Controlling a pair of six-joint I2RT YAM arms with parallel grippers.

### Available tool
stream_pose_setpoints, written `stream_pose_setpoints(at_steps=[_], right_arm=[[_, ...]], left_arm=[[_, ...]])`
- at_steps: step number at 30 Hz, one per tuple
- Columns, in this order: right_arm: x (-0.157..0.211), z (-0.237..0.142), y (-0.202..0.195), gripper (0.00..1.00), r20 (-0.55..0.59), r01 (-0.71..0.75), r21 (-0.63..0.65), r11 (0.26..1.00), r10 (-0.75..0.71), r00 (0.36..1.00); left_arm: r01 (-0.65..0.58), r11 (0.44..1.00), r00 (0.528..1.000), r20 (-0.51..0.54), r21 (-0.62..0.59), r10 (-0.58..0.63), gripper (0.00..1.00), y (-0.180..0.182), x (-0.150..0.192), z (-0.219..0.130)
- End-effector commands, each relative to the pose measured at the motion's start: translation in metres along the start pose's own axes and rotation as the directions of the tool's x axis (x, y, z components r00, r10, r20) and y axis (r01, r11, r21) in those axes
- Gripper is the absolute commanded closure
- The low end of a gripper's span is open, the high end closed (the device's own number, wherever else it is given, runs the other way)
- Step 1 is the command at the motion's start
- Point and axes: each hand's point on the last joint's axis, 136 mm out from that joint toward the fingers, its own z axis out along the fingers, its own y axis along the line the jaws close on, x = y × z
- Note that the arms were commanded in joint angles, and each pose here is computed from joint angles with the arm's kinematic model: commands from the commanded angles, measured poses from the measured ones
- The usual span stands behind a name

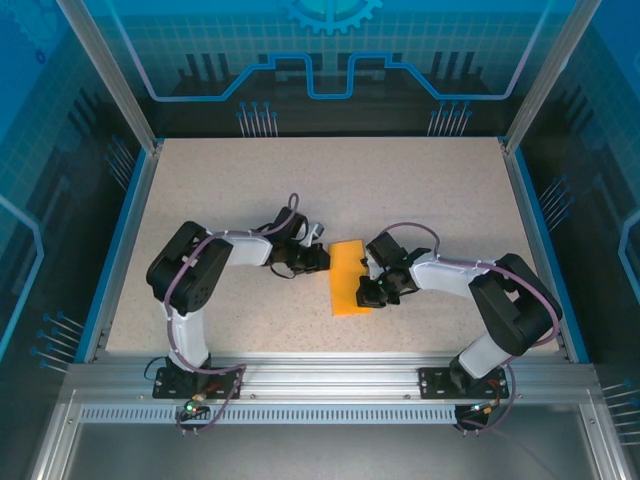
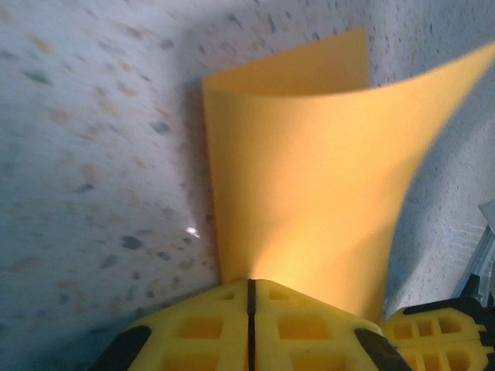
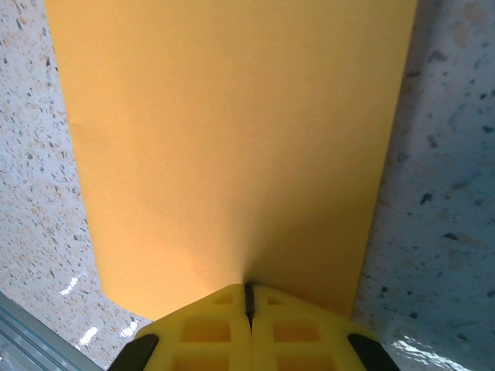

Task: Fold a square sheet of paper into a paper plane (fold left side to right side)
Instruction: First fold the square sheet of paper in half at the center of the table.

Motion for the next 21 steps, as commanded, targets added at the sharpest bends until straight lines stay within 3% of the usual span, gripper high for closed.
stream_pose_setpoints(at_steps=[1, 9, 15, 21], right_arm=[[0.048, 0.012, -0.059, 1.00, -0.144, -0.068, 0.219, 0.973, 0.101, 0.984], [0.046, 0.012, -0.057, 1.00, -0.139, -0.073, 0.212, 0.975, 0.104, 0.985], [0.046, 0.013, -0.057, 1.00, -0.143, -0.073, 0.214, 0.974, 0.105, 0.984], [0.045, 0.012, -0.056, 1.00, -0.143, -0.074, 0.216, 0.974, 0.106, 0.984]], left_arm=[[-0.037, 0.997, 0.994, 0.102, -0.069, 0.043, 0.90, 0.006, -0.029, -0.023], [-0.106, 0.994, 0.986, 0.134, 0.040, 0.100, 0.89, -0.023, -0.022, -0.039], [-0.152, 0.983, 0.987, 0.072, 0.102, 0.145, 0.90, -0.044, -0.016, -0.015], [-0.128, 0.989, 0.992, 0.027, 0.080, 0.126, 0.91, -0.036, -0.015, 0.010]])
